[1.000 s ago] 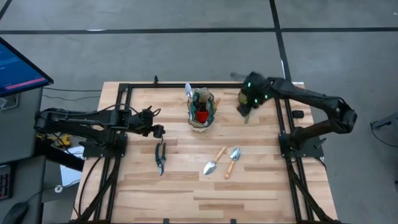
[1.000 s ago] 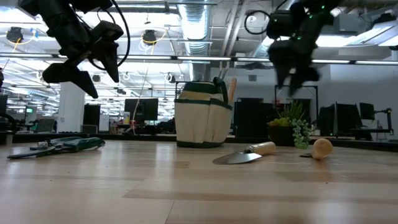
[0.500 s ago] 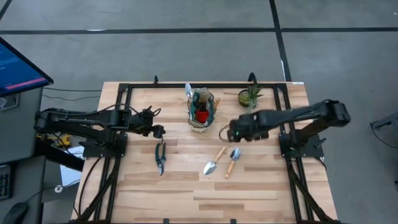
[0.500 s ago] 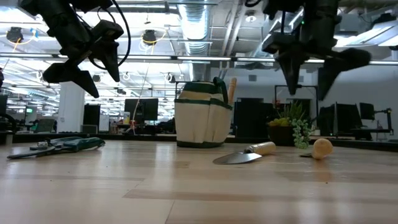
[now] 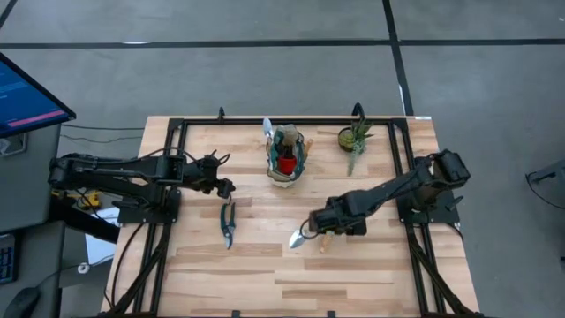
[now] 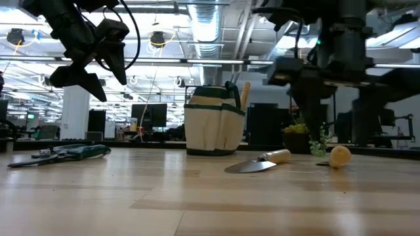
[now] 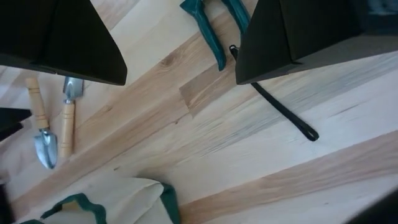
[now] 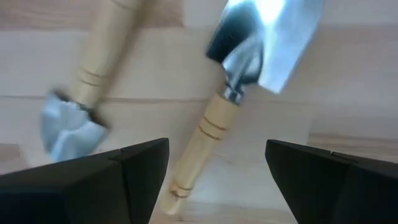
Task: Pick & Place Garden tools in Gardening bag
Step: Put the brown trowel into the brown gardening bag
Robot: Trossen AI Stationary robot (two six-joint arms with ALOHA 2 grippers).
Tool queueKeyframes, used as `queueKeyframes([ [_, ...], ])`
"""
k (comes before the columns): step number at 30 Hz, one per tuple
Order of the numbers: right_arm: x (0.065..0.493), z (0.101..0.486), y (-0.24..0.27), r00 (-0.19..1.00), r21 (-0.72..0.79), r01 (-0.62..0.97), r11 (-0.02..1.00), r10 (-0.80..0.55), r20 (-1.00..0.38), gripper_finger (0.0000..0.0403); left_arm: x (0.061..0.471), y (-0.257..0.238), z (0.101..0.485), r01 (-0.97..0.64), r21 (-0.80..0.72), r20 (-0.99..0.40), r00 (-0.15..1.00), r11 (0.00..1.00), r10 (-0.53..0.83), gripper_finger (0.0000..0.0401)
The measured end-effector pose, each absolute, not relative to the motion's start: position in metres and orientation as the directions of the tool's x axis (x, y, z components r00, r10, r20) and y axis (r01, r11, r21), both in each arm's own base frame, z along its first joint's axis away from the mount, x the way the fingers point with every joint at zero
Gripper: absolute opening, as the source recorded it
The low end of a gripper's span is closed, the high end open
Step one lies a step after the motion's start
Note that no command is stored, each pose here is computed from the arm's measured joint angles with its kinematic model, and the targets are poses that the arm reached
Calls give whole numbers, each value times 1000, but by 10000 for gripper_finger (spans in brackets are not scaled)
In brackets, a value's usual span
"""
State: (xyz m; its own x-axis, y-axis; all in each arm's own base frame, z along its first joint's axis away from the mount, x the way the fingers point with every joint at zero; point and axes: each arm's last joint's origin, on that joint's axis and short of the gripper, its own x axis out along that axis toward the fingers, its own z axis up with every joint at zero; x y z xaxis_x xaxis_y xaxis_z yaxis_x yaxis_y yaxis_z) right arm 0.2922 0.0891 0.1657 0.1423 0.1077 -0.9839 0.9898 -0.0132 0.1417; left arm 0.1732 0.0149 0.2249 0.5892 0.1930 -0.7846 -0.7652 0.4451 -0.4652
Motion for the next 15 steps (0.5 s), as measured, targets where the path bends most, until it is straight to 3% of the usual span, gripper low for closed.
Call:
queueKeyframes([
  [9, 302, 133, 90, 65, 62, 997, -35, 113, -991, 253, 174, 15, 226, -759, -468, -779, 596, 452, 194, 294],
  [15, 305, 130, 75, 42, 42, 999, -6, 125, -991, 206, 174, 15, 226, -761, -466, -778, 596, 451, 200, 294],
])
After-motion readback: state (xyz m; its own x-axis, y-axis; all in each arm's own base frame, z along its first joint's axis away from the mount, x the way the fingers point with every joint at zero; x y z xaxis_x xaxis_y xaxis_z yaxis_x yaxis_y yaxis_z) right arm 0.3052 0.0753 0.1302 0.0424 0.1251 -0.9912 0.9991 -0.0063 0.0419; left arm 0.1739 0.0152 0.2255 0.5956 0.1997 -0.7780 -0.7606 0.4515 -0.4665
